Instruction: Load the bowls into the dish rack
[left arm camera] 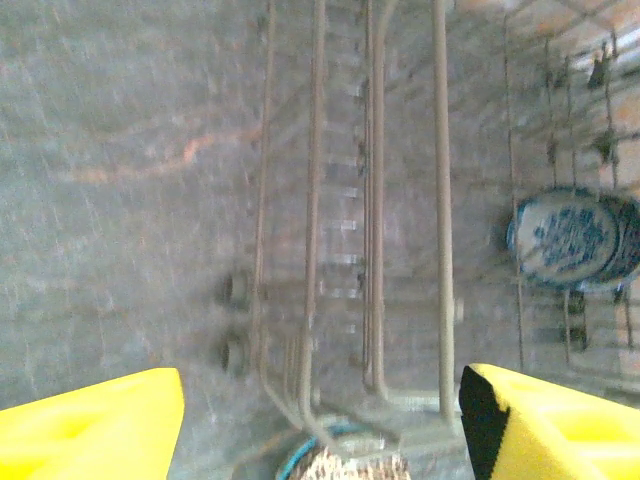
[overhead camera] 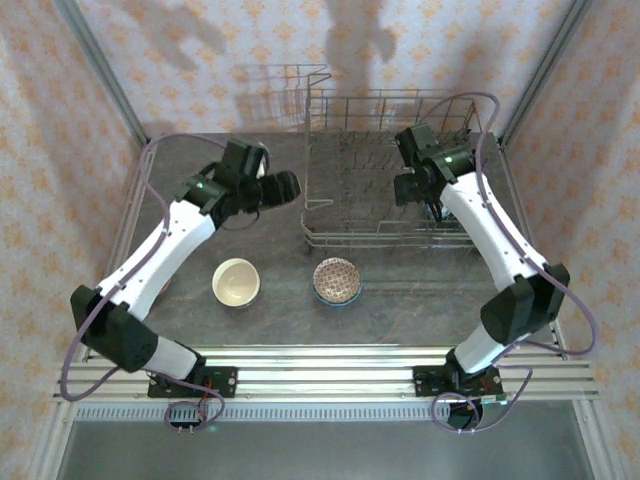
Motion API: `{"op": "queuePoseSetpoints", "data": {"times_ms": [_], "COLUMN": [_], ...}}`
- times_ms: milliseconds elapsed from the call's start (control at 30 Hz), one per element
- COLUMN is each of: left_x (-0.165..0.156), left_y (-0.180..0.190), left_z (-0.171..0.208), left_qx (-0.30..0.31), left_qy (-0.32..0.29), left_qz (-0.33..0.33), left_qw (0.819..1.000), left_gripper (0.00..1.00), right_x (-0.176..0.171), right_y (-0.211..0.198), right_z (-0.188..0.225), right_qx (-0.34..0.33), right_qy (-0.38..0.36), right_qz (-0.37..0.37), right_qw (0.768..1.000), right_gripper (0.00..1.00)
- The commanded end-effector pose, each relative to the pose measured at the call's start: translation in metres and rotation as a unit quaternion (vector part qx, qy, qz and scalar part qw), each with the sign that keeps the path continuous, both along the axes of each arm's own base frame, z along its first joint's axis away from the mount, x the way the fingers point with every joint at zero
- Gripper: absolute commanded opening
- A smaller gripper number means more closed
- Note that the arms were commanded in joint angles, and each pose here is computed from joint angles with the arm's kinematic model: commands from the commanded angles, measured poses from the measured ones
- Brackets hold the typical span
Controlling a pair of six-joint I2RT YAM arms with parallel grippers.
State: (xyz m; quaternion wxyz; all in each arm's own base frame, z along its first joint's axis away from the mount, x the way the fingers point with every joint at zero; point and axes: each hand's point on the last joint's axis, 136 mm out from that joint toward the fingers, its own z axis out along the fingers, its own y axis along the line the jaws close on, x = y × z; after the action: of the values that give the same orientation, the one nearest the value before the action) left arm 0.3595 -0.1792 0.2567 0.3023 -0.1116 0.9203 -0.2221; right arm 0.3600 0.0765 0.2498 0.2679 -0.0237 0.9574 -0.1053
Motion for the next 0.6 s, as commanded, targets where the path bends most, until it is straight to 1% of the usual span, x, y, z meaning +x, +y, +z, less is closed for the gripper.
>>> {"op": "queuePoseSetpoints", "data": {"times_ms": [0, 100, 200, 300, 367, 567], "left_x": [-0.028, -0.045, -0.061, -0.081, -0.092, -0.101], "left_y": [0.004, -0.006, -0.025, -0.044, -0.054, -0.070], "left_z": [-0.028, -0.048, -0.072, -0.095, -0.105, -0.124], "left_qx": [0.034, 0.036, 0.034, 0.048, 0.067, 0.067], "left_qy": [0.035, 0.044, 0.059, 0.087, 0.089, 0.102], "left_qz": [0.020, 0.010, -0.012, -0.041, -0.057, -0.064], "left_qw": [0.999, 0.998, 0.998, 0.994, 0.992, 0.990], "left_gripper": [0.74, 0.72, 0.70, 0.66, 0.65, 0.58], "right_x": [-0.007, -0.015, -0.023, -0.033, -0.039, -0.053], "right_y": [0.007, 0.008, 0.008, 0.008, 0.011, 0.010], "right_z": [0.014, 0.017, 0.016, 0.014, 0.013, 0.008], "right_qx": [0.047, 0.063, 0.075, 0.094, 0.105, 0.108], "right_qy": [-0.030, -0.042, -0.051, -0.052, -0.049, -0.039], "right_qz": [0.010, 0.018, 0.017, 0.013, 0.019, 0.019], "right_qw": [0.998, 0.997, 0.996, 0.994, 0.993, 0.993], "right_gripper": [0.86, 0.85, 0.86, 0.85, 0.85, 0.85]}}
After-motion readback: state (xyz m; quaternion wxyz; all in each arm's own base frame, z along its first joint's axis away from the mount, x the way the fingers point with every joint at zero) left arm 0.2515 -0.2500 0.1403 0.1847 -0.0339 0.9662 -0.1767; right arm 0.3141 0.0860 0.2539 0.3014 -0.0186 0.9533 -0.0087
